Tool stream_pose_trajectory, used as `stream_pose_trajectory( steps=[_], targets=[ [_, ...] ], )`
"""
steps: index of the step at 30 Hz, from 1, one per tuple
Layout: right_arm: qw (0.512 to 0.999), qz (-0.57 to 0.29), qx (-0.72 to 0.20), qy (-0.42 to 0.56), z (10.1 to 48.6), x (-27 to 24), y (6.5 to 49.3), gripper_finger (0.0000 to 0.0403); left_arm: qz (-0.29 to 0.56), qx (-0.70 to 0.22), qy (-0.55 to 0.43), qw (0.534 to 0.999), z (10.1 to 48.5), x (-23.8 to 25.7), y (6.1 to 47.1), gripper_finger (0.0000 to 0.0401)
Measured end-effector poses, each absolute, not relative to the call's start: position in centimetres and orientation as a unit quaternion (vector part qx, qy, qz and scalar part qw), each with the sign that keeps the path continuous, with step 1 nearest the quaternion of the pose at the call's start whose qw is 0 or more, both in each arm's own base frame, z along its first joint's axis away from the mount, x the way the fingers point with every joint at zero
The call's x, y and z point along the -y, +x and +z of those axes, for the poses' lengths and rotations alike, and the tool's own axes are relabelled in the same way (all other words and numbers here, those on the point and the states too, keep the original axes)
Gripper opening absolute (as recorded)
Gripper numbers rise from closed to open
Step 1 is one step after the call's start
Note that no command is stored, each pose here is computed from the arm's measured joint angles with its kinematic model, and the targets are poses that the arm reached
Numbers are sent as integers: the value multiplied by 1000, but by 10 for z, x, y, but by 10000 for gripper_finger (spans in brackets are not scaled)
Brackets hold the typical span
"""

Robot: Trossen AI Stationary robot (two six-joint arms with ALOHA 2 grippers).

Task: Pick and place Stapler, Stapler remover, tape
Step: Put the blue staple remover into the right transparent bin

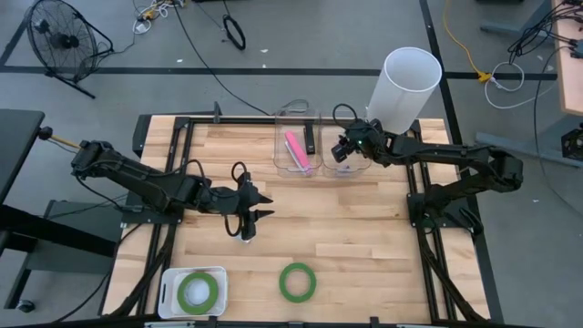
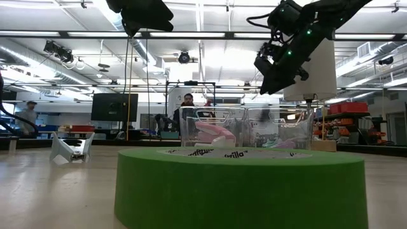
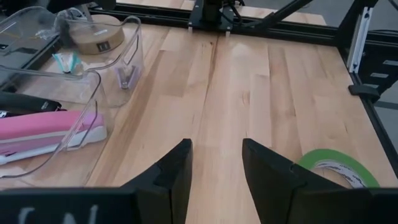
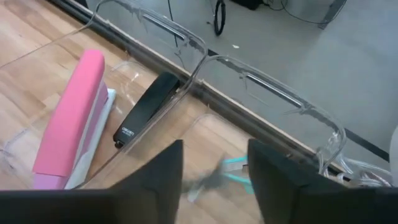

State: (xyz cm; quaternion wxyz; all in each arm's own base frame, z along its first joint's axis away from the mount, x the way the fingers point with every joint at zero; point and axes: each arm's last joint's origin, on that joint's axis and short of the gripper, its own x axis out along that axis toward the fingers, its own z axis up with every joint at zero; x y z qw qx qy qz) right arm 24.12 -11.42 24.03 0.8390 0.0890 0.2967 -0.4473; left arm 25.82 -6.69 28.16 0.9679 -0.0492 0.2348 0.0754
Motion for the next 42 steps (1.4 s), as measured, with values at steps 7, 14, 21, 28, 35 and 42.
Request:
stream_pose_trajectory(
  steps=[7,14,21,28,35,42],
  targets=[
    [839,-446,-298,86,240,114,241,222,75,-235,-49,968,282,67,258,144],
    [866,-397,-286,106,242,110,247,214,75,-236,-49,968,281,67,258,144],
    [925,-253,-245,144,251,93,262,201,47,-261,-52,963,278,68,256,144],
    [960,-81,-214,160,260,58,277,196,6,-365,-69,928,262,71,244,144],
    [973,50,-171,147,271,10,287,196,65,-440,-83,892,246,72,228,142],
    [977,140,-104,125,286,-36,289,196,67,-466,-73,879,224,75,219,142]
  ],
)
